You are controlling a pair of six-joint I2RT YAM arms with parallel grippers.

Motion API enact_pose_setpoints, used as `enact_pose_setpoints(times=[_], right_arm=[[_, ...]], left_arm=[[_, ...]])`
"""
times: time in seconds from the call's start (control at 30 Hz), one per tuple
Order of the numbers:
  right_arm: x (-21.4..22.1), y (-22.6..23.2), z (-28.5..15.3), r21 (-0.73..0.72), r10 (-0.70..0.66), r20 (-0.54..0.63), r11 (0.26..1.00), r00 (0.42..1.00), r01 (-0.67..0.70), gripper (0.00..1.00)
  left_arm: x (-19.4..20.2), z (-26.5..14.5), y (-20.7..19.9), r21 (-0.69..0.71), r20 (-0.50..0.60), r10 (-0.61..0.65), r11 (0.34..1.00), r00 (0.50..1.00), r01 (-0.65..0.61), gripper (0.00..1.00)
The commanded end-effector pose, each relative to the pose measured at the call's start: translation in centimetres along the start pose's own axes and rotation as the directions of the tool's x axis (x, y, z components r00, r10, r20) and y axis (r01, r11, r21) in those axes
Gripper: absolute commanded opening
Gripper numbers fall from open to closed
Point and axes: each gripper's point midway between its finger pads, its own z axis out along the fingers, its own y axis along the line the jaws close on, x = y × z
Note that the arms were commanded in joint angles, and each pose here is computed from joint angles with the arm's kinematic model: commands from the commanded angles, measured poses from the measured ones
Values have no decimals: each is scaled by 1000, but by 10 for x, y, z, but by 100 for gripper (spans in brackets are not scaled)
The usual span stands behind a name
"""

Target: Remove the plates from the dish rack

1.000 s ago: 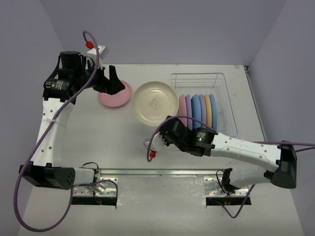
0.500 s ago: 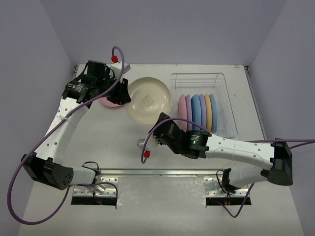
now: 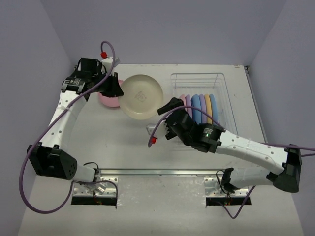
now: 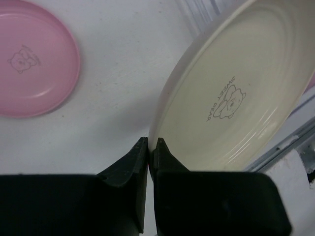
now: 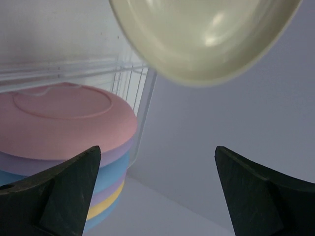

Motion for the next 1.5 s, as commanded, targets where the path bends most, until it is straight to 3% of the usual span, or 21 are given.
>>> enact_pose_setpoints(times=[0.0, 0.03, 0.13, 0.17, 0.23, 0.33, 0.47, 0.57, 0.83, 0.93, 1.03, 1.1, 1.17, 1.3, 1.47], right_arm=[[65, -34, -20, 71, 427, -58, 903, 903, -423, 99], [70, -30, -21, 51, 481, -57, 877, 875, -478, 99], [136, -34, -37, 81, 766, -132, 641, 630, -763, 99], [151, -24, -39, 62, 837, -159, 538, 523, -841, 99], [173, 3, -45, 25, 939, -230, 270, 257, -963, 99], [191, 34, -50, -25, 960, -277, -51, -42, -998, 99], [202, 55, -58, -84, 902, -304, -346, -307, -934, 98], [205, 59, -64, -112, 875, -319, -417, -365, -902, 97], [193, 63, -69, -177, 859, -345, -456, -379, -872, 97], [189, 62, -69, -201, 850, -351, -477, -391, -856, 92], [184, 62, -68, -227, 824, -378, -524, -422, -821, 83], [183, 65, -65, -237, 803, -397, -557, -444, -796, 78], [183, 65, -63, -250, 789, -404, -581, -462, -774, 74], [181, 66, -59, -283, 773, -417, -610, -477, -741, 72], [177, 71, -53, -318, 757, -444, -634, -480, -705, 65]], left_arm=[[-36, -1, 65, -64, 115, -115, 990, 987, 123, 0], [-34, 3, 77, -77, 110, -143, 985, 983, 152, 0], [-39, 15, 125, -135, 133, -230, 959, 964, 248, 0], [-38, 21, 139, -145, 137, -264, 948, 955, 283, 0], [-35, 32, 167, -170, 148, -324, 923, 934, 347, 0], [-31, 51, 200, -230, 159, -333, 903, 929, 363, 0], [-19, 78, 232, -284, 138, -365, 876, 921, 389, 0], [-2, 93, 257, -318, 118, -403, 850, 908, 419, 0], [28, 111, 304, -327, 109, -514, 790, 851, 519, 0], [37, 117, 311, -343, 88, -524, 782, 847, 520, 1], [40, 116, 310, -355, 76, -520, 783, 851, 511, 24], [37, 109, 308, -364, 84, -505, 787, 859, 498, 47], [34, 102, 306, -376, 89, -494, 788, 865, 488, 61], [21, 82, 293, -374, 102, -453, 807, 885, 456, 73], [-2, 48, 266, -373, 131, -376, 839, 918, 397, 76]])
